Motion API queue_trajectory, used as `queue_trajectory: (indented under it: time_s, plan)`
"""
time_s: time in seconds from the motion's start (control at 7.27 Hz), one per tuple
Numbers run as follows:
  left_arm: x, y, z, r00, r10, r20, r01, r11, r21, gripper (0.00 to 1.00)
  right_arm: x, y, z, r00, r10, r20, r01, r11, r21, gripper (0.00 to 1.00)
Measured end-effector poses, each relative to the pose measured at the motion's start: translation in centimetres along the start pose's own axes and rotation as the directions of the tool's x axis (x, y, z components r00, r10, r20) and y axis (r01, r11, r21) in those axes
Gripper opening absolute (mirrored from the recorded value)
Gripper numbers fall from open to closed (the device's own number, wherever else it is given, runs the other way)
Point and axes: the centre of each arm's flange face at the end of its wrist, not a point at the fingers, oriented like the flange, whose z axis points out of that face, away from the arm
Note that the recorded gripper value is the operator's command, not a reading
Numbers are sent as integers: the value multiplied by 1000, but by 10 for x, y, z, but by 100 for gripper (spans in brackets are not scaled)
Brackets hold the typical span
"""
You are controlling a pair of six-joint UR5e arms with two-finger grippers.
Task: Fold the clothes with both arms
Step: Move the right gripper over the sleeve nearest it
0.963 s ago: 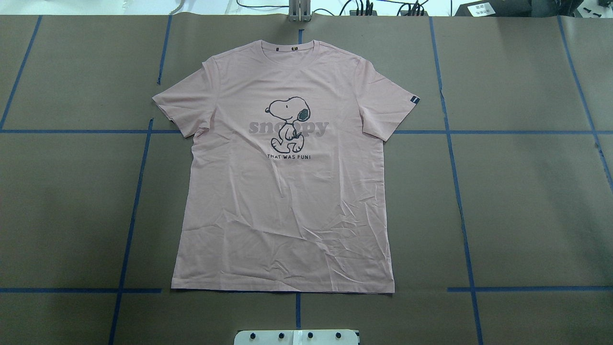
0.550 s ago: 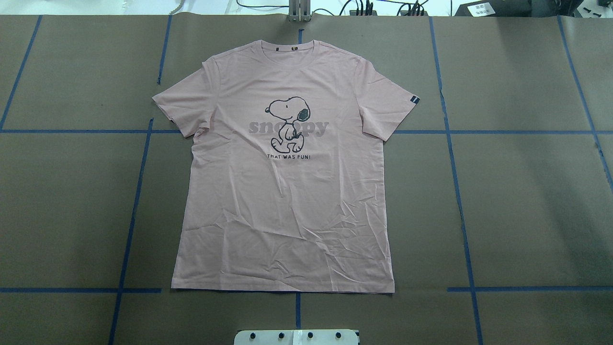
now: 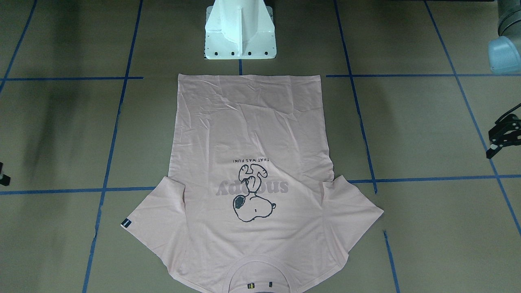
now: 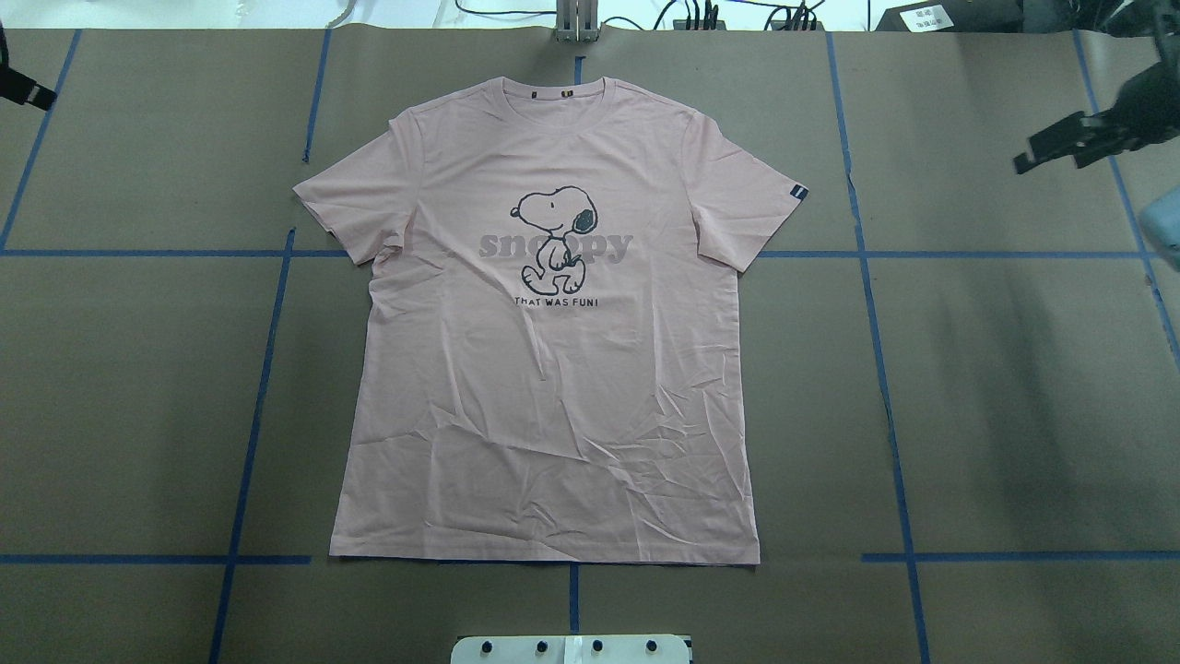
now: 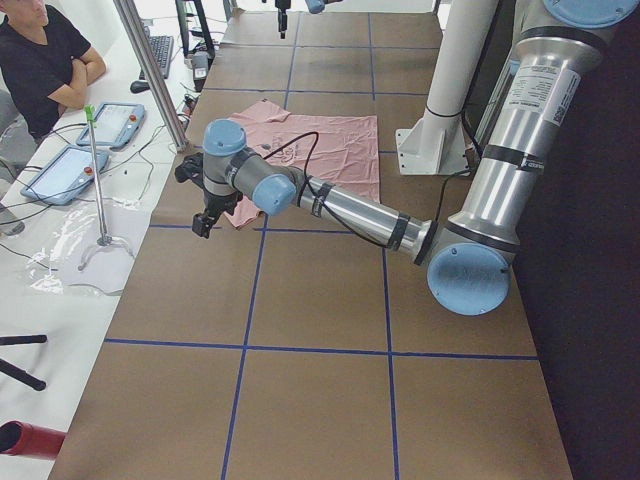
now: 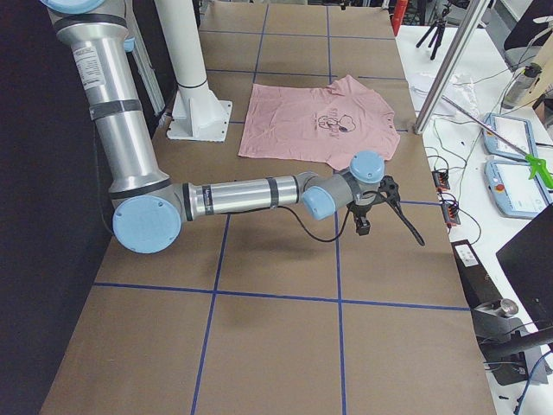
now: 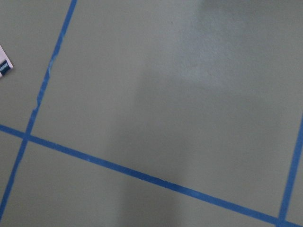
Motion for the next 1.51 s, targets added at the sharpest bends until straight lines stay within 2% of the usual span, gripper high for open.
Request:
queue_trajectory:
  time_s: [0.41, 0.69, 0.96, 1.38, 1.51]
  plan:
    - [36, -7, 43, 994, -88, -65, 90, 995, 33, 100, -139, -29, 93, 987, 151, -46, -149, 987, 59, 100]
    - [39, -4, 52, 981, -169, -98, 176, 982, 68, 100, -195, -34, 139, 980, 187, -72, -182, 981, 61, 98]
    - [39, -4, 53, 975, -192, -107, 201, 976, 79, 100, -214, -41, 163, 980, 163, -115, -155, 985, 79, 93]
    - [39, -3, 53, 975, -195, -109, 204, 976, 80, 100, -210, -44, 173, 982, 119, -146, -109, 991, 77, 81]
    - [39, -2, 53, 975, -194, -110, 203, 976, 80, 100, -208, -44, 175, 981, 119, -151, -108, 991, 74, 62]
